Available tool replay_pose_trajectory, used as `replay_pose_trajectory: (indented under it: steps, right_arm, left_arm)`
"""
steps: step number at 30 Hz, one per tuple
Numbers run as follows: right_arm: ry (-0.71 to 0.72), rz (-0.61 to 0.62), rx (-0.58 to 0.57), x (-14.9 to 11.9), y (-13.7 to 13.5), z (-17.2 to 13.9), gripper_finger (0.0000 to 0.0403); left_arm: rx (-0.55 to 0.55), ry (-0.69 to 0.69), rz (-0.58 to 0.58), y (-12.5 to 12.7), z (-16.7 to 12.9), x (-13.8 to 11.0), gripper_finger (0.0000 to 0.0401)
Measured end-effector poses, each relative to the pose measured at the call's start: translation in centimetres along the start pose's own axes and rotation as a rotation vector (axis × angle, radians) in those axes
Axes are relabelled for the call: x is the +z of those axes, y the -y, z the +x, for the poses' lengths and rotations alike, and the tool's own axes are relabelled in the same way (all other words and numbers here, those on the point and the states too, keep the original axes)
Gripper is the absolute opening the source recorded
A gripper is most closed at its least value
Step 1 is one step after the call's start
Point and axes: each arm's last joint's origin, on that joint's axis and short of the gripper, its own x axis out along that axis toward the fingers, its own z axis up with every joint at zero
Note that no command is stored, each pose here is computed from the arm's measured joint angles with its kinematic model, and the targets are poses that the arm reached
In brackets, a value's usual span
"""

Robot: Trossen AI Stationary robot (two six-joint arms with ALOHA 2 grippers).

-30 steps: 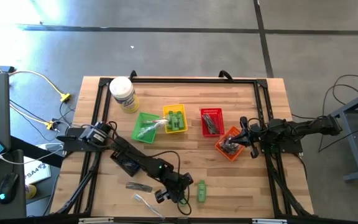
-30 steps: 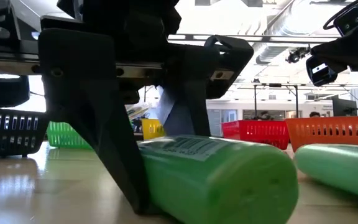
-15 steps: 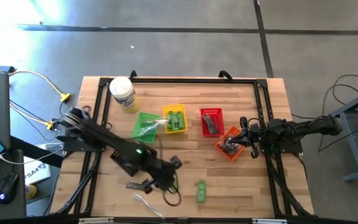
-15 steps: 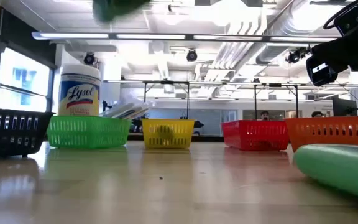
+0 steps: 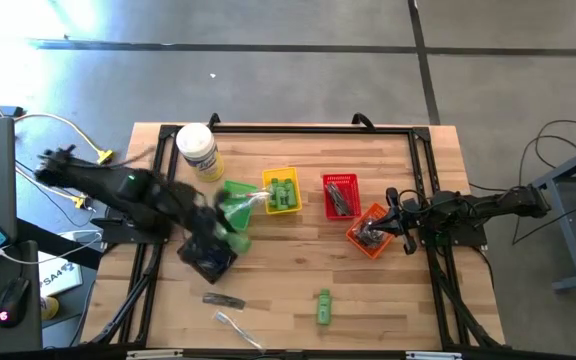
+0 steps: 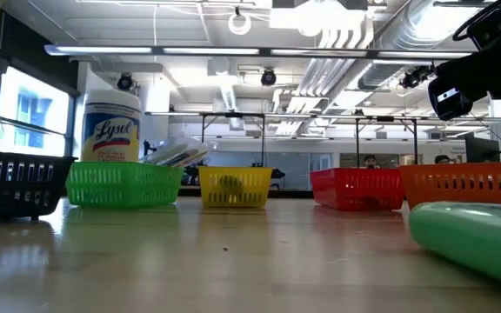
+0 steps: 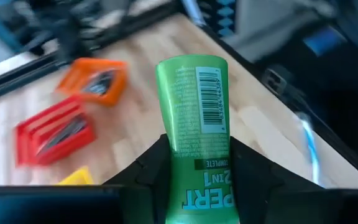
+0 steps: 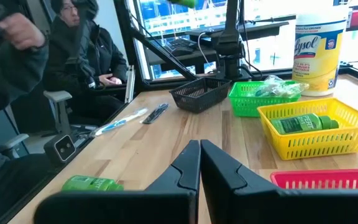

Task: Pick & Place Travel size toiletries
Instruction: Put the left green shampoo into yellow basket

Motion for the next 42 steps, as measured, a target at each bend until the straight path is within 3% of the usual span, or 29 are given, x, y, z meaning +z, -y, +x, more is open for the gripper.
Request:
replay_pose_trajectory:
  steps: [4, 11, 16, 21, 27, 42]
  right_arm:
    - [0.0, 0.0, 0.0, 0.0, 0.0, 0.0, 0.0004]
    - [0.0, 0.0, -0.001, 0.0, 0.0, 0.0, 0.0004]
    - [0.0, 0.0, -0.001, 0.0, 0.0, 0.0, 0.0004]
    - [0.0, 0.0, -0.001, 0.0, 0.0, 0.0, 0.0004]
    - [0.0, 0.0, -0.001, 0.0, 0.0, 0.0, 0.0004]
    - [0.0, 0.0, -0.01, 0.0, 0.0, 0.0, 0.0004]
  left_arm:
    - [0.11, 0.127, -0.108, -0.2, -2.3, -4.3, 0.0119]
    - [0.238, 0.316, -0.255, 0.7, -3.6, -9.6, 0.0117]
    - [0.267, 0.389, -0.356, 1.3, -2.8, -12.4, 0.0117]
    - [0.281, 0.379, -0.424, 1.7, -0.9, -14.9, 0.0117]
    - [0.294, 0.374, -0.435, 1.9, 0.1, -16.2, 0.0117]
    - [0.301, 0.382, -0.414, 1.8, 0.1, -16.2, 0.0116]
